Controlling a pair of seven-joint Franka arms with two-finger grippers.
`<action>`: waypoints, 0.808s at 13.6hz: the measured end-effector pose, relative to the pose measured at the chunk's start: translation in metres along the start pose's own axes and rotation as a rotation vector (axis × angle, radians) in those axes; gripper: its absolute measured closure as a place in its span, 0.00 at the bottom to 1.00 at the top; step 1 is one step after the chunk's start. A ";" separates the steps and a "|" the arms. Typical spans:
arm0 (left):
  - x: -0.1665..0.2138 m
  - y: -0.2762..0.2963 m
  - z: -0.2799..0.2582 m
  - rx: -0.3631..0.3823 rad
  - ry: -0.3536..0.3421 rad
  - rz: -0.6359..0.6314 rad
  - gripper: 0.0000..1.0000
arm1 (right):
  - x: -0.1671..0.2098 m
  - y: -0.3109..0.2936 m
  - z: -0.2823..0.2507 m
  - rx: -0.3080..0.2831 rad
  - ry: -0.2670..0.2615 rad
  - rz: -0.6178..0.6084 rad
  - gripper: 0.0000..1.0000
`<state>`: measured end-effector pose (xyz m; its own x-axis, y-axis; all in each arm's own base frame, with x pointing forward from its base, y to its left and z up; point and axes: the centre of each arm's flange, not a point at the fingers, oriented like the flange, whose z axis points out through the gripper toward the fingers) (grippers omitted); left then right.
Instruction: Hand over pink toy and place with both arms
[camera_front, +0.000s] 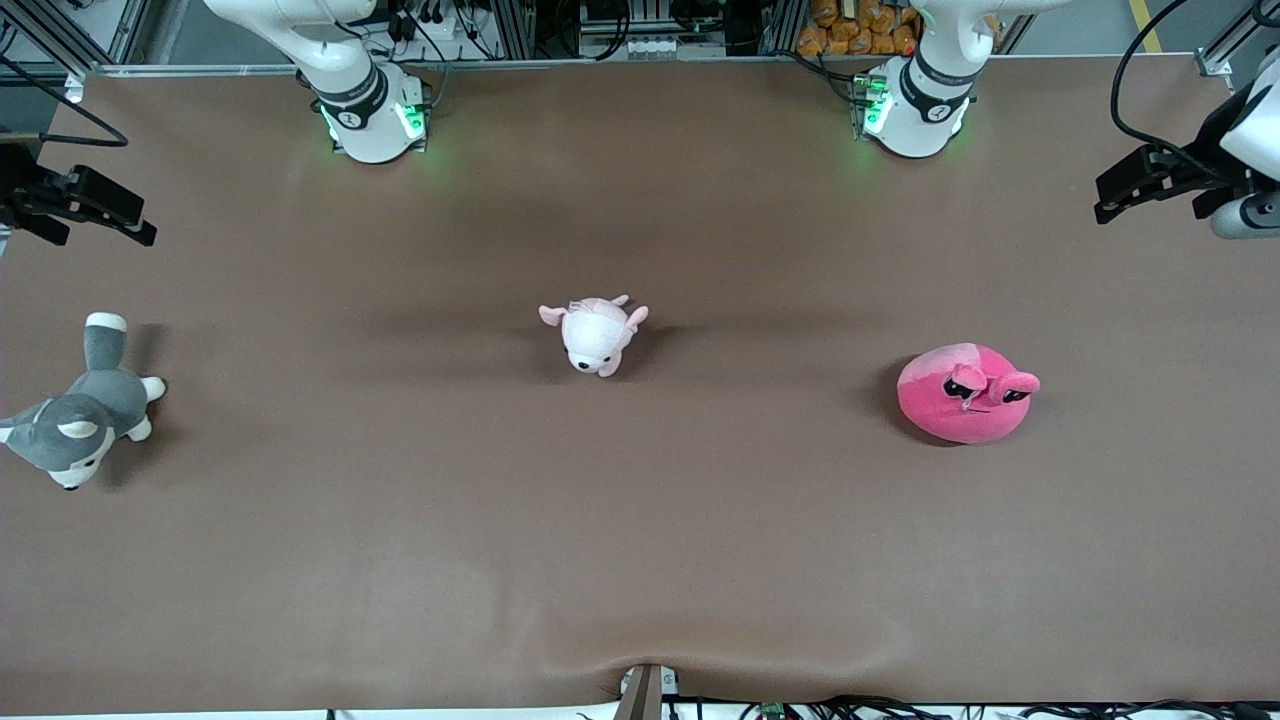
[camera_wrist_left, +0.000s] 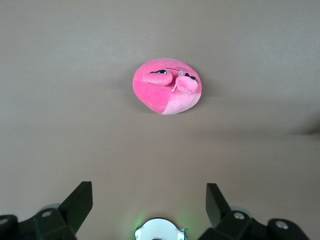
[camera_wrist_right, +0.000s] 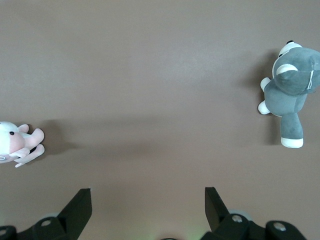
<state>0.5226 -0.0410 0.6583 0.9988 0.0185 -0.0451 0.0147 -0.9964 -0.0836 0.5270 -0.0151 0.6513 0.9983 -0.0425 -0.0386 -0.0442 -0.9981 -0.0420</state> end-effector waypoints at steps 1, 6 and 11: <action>0.000 0.000 0.000 0.000 0.000 0.006 0.00 | 0.000 0.001 0.000 0.000 0.000 0.001 0.00; 0.000 0.000 -0.001 0.000 0.002 0.042 0.00 | 0.000 0.002 0.000 0.000 0.000 0.004 0.00; 0.005 0.000 0.006 -0.001 -0.010 0.041 0.00 | 0.000 0.002 0.000 0.000 0.000 0.004 0.00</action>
<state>0.5278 -0.0399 0.6521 0.9980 -0.0212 -0.0587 -0.0259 -0.9964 -0.0808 0.5269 -0.0173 0.6513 0.9982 -0.0465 -0.0386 -0.0481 -0.9980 -0.0422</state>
